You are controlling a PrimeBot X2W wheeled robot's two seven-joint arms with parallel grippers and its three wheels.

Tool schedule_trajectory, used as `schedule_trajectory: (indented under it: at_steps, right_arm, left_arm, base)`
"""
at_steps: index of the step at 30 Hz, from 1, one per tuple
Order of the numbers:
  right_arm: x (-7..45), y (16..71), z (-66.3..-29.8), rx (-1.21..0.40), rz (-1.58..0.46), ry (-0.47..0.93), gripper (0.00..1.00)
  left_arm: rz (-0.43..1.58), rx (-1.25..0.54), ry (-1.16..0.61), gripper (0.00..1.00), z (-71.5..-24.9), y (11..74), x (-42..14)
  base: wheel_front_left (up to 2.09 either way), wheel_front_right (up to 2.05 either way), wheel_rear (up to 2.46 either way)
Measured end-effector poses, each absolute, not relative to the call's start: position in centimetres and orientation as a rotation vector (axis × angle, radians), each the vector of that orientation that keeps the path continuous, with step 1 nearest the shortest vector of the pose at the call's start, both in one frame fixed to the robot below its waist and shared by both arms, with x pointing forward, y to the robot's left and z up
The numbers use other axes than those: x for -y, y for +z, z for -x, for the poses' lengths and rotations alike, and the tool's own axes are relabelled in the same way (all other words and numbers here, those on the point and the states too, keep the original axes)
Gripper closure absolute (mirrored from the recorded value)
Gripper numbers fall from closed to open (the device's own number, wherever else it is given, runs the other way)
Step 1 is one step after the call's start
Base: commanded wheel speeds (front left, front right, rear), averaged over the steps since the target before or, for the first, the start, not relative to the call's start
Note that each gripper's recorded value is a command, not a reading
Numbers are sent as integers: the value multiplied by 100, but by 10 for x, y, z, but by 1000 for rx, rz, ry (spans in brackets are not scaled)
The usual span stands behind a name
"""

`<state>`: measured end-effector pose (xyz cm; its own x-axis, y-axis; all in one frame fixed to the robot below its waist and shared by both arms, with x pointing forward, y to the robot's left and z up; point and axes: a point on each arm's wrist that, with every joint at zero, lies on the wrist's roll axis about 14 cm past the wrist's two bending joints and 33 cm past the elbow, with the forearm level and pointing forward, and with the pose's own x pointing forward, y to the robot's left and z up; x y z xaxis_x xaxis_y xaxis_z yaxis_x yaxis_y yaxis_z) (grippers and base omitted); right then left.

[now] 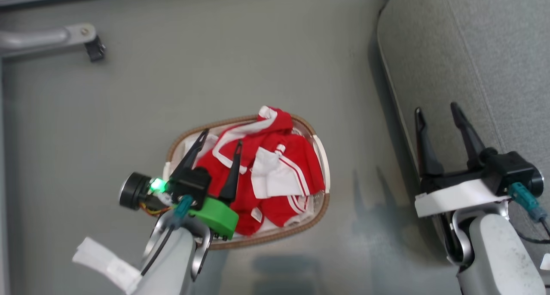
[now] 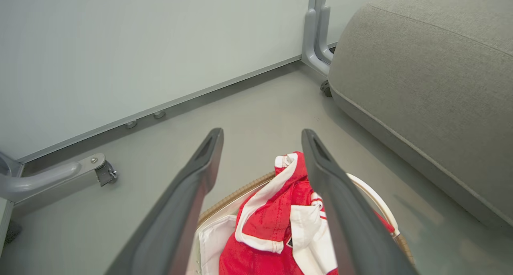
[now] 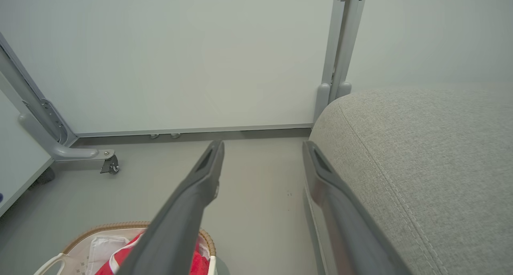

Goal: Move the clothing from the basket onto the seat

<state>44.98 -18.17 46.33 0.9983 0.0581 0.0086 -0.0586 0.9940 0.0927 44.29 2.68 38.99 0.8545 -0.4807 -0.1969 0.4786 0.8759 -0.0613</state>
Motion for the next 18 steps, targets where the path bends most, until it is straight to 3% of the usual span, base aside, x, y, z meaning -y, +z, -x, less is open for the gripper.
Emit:
schedule_trajectory:
  at_steps: [6, 18]
  right_arm:
    - [200, 440, -467, -31, -96, 8, 0]
    - [223, 399, -476, -108, -91, -45, 0]
  left_arm:
    - [-86, -342, -709, 0, -444, 326, 16]
    - [-154, -553, -921, 0, -430, 221, 56]
  base:
    - [0, 0, 0]
    - [0, 0, 0]
